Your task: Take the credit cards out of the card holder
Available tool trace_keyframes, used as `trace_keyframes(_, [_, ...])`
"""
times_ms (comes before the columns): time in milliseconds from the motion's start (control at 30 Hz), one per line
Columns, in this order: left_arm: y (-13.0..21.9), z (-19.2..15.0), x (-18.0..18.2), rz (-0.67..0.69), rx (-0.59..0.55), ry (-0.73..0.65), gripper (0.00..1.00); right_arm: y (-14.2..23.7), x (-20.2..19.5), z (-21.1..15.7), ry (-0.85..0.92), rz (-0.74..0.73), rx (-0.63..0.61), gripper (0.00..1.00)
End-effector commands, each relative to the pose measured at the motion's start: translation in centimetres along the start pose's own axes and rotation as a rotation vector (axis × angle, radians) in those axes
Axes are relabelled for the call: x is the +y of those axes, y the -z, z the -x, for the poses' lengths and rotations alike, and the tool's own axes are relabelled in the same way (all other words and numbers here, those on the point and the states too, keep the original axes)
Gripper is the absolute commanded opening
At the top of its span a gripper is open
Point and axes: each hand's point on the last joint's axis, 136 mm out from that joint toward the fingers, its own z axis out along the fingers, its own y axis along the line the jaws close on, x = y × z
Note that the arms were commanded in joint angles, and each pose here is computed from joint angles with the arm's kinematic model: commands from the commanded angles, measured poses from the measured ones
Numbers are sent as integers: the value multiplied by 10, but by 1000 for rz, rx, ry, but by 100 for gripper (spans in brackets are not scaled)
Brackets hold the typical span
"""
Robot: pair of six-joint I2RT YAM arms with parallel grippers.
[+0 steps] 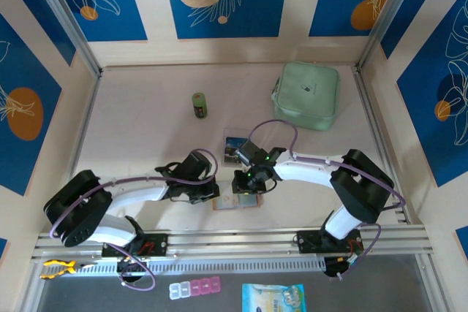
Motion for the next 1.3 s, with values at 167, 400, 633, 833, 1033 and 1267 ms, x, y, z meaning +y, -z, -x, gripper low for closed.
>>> trace_keyframes(167, [0, 3, -21, -52, 6, -33, 3, -4, 10, -5, -16, 64, 23, 26])
trace_keyframes(400, [-9, -1, -2, 20, 27, -35, 3, -15, 9, -7, -33, 77, 43, 30])
trace_keyframes(633, [-10, -5, 10, 53, 32, -30, 2, -18, 8, -9, -37, 92, 49, 28])
trace_keyframes(833, [-10, -5, 10, 57, 33, -29, 2, -22, 8, -10, -42, 104, 57, 21])
trace_keyframes(1033, [-10, -5, 9, 56, 33, -29, 2, -23, 5, -11, -47, 92, 63, 23])
trace_keyframes(1267, [-8, -4, 8, 57, 28, -33, 3, -18, -13, -11, -46, -28, 54, 30])
